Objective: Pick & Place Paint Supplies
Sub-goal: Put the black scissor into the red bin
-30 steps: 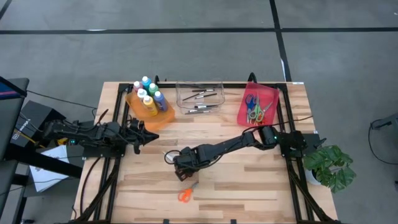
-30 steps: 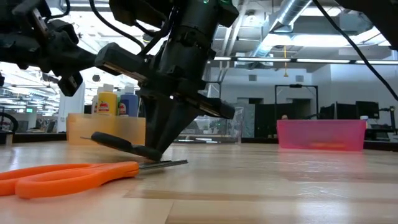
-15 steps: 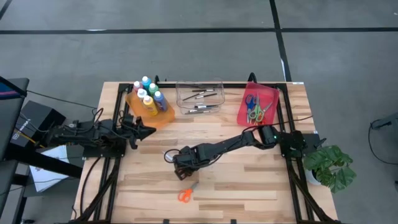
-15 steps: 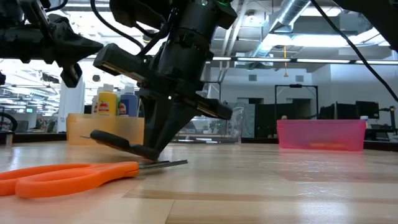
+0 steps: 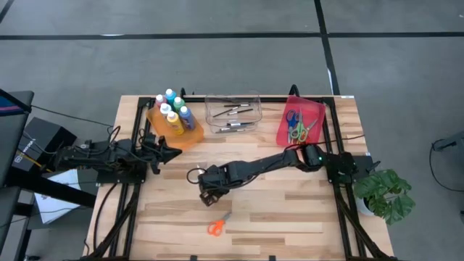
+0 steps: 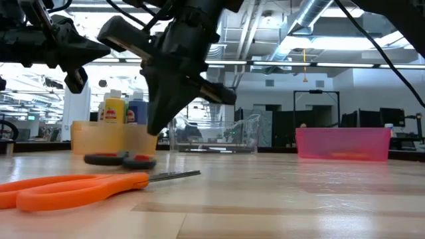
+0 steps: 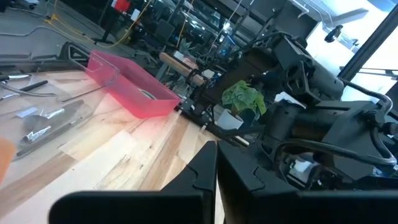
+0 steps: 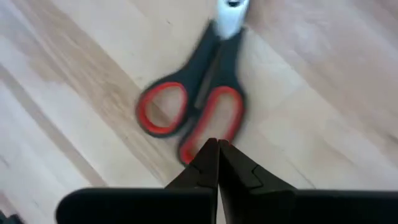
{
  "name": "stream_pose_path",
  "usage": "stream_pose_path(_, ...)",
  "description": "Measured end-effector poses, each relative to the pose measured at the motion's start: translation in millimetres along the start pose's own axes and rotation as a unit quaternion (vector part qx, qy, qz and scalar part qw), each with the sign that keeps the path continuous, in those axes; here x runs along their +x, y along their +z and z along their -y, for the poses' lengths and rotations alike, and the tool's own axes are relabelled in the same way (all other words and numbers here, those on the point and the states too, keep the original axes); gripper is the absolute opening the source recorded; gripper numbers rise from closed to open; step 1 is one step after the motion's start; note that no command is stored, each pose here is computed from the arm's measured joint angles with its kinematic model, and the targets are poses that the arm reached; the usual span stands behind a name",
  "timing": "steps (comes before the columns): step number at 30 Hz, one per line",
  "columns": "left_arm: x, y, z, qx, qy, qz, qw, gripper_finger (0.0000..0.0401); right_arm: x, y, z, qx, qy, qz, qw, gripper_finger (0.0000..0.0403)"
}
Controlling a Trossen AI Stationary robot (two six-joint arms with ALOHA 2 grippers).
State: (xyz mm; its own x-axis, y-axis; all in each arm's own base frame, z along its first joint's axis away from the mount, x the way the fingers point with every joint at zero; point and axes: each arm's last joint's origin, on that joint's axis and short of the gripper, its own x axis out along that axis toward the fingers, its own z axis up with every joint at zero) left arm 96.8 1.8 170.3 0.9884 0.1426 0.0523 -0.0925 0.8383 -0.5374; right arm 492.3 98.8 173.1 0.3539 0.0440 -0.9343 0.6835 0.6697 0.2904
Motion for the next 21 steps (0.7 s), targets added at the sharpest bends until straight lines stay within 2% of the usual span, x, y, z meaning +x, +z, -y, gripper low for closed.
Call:
stream_pose_path(6,0,0,0,0.000,0.001,-0.001,1.000,0.0006,-7,1,3,-0.006,-0.023,-0.011,1.000,0.0002)
stream_pose_path(11,0,0,0,0.000,0.001,-0.001,1.000,0.0006,-7,-1,6,-0.003,-0.025,-0.046,0.999,0.0007)
stream_pose_path(14,0,0,0,0.000,0.001,-0.001,1.000,0.0006,-6,-1,5,0.001,-0.018,-0.053,0.998,0.0045)
stream_pose_path(21,0,0,0,0.000,0.001,-0.001,1.000,0.0006,-4,8,10,0.014,-0.018,-0.038,0.999,0.0170)
